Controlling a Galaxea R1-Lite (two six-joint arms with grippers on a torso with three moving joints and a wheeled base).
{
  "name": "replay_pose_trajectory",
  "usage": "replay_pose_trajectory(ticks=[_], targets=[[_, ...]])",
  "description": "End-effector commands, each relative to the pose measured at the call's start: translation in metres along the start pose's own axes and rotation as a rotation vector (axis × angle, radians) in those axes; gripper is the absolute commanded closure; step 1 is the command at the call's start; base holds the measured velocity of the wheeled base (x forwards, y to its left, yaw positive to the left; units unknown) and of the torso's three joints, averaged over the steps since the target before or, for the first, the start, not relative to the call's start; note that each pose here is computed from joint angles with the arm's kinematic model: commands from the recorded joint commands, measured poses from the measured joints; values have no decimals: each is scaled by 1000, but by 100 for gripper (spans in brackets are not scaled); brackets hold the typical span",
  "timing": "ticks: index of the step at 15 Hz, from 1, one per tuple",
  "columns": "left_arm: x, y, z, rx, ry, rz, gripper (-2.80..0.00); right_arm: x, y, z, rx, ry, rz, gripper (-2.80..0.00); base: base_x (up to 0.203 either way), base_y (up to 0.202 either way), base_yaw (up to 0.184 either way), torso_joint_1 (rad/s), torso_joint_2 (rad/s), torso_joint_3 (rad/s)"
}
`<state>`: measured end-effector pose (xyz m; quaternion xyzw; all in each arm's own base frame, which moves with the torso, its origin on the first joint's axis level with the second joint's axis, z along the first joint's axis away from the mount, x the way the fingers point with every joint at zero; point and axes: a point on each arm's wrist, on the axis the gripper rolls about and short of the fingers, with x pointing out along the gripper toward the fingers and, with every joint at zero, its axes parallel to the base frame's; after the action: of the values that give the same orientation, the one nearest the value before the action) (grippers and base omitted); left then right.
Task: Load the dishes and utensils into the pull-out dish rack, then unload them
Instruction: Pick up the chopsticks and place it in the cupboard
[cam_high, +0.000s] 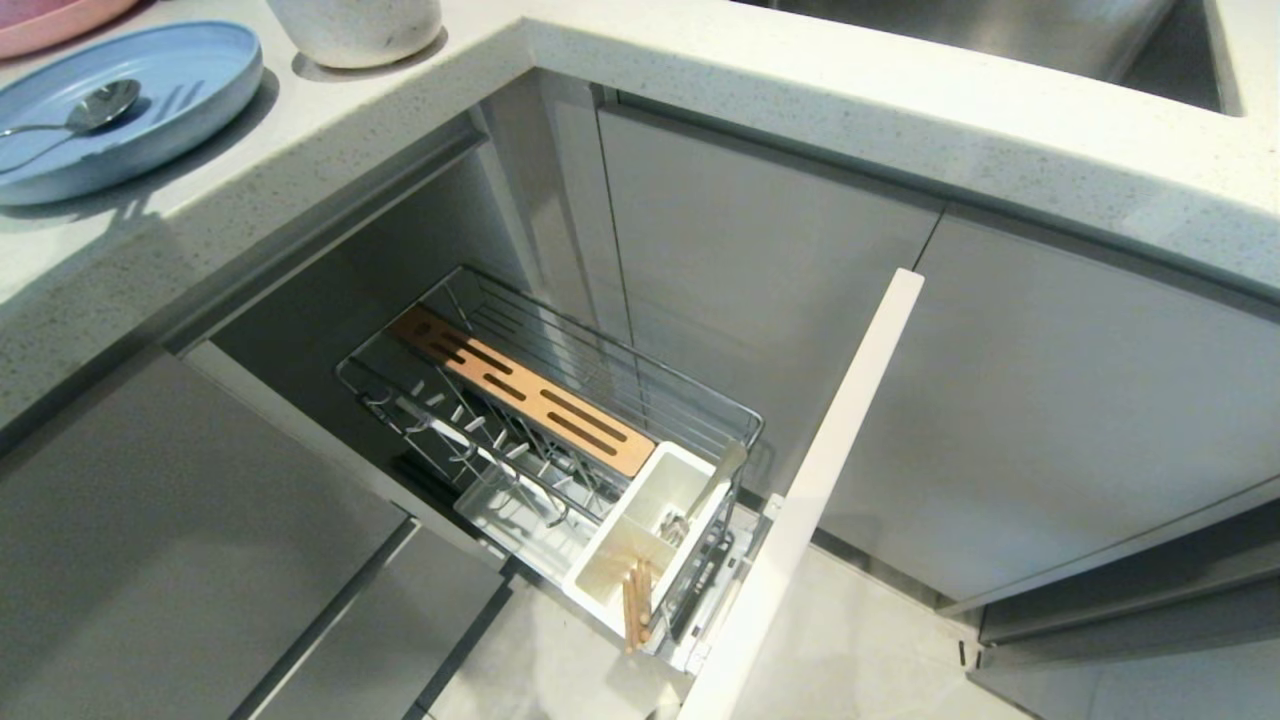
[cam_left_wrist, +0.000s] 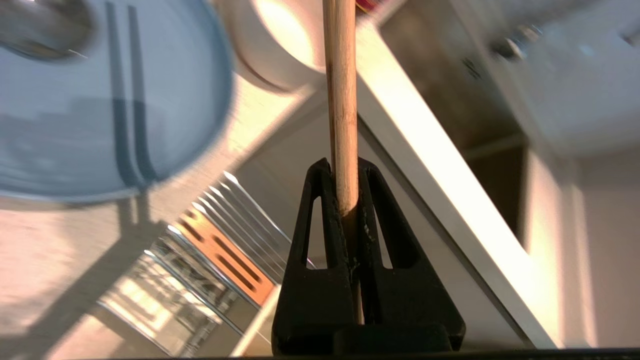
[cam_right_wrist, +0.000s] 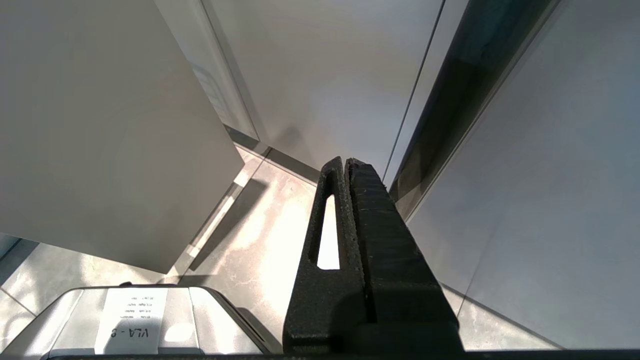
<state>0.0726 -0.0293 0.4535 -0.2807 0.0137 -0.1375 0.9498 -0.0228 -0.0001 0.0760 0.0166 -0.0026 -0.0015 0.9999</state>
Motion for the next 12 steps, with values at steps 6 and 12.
replay_pose_trajectory(ticks=[6,12], targets=[[-10,-3,-23,-1,408,-348,0,0,0,-1,1,-3,1,0,0,0,0,0,0,0],[21,-5,-51,62,652,-327,0,0,0,0,1,-3,0,0,0,0,0,0,0,0]])
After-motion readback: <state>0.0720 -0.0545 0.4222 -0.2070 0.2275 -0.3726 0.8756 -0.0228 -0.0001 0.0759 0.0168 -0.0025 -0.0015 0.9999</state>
